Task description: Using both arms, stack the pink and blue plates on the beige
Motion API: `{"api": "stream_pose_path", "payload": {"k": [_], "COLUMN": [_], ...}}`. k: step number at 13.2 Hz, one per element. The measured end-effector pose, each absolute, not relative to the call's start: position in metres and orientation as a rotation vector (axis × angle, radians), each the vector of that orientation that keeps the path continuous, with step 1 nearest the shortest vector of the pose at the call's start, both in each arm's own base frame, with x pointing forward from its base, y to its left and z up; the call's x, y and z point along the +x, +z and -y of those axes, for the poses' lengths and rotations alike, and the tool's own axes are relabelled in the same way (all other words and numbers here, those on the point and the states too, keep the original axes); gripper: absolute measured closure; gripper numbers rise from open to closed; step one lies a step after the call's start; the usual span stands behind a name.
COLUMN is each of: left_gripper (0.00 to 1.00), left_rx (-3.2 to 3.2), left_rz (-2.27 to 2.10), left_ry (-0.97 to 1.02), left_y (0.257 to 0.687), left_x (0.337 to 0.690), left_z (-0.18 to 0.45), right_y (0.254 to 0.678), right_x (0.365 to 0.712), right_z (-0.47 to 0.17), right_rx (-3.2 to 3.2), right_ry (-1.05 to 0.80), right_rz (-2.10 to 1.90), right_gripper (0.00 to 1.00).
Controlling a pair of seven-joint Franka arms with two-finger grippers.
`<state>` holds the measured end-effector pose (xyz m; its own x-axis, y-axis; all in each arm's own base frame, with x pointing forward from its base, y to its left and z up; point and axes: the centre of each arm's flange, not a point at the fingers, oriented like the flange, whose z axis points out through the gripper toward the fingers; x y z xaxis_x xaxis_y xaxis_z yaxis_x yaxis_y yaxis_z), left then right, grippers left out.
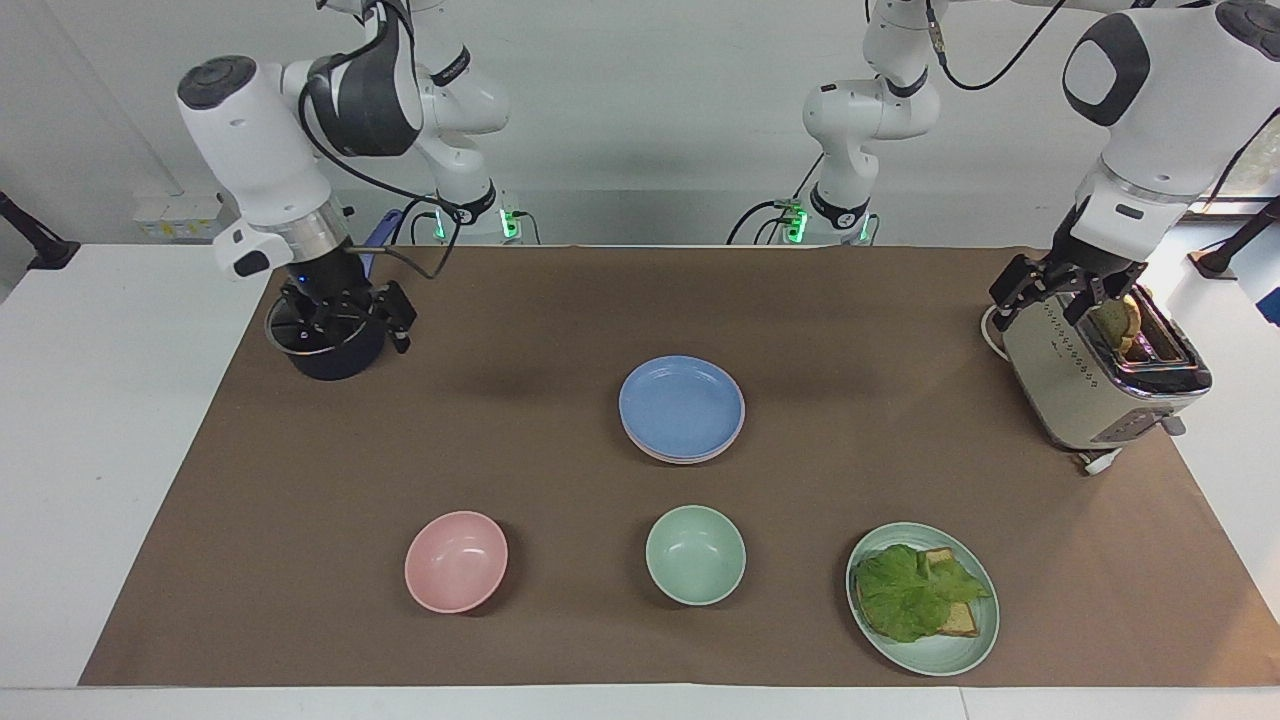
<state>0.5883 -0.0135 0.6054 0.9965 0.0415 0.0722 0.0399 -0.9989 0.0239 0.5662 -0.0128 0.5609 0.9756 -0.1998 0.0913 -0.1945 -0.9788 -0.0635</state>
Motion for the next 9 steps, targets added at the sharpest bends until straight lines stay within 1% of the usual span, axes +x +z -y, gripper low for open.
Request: {"api": "stream_pose_path", "payload": {"k": [2, 4, 6, 9], "left_gripper": [0.0, 0.0, 0.0, 0.0], "left_rx": [3.116, 3.116, 3.116, 3.116], "left_rz": [-0.063, -0.063, -0.063, -0.063], "left_ry": [0.113, 0.113, 0.113, 0.113], "left_y": [0.605, 0.605, 0.605, 0.605], "left_x": [0.588, 0.588, 0.588, 0.588], "left_z": [0.014, 0.014, 0.014, 0.014], "right_y": [0.593, 0.616, 0.628, 0.63], "right_x": [0.562, 0.556, 0.551, 0.551], "right_z": [0.02, 0.019, 0.019, 0.019], "right_rx": [-3.117, -3.125, -3.129, -3.13], "right_ry": [-0.134, -0.094, -0.053, -0.02], "right_rz": [-0.278, -0.274, -0.274, -0.273], "right_gripper": [0.0, 0.0, 0.0, 0.0]}}
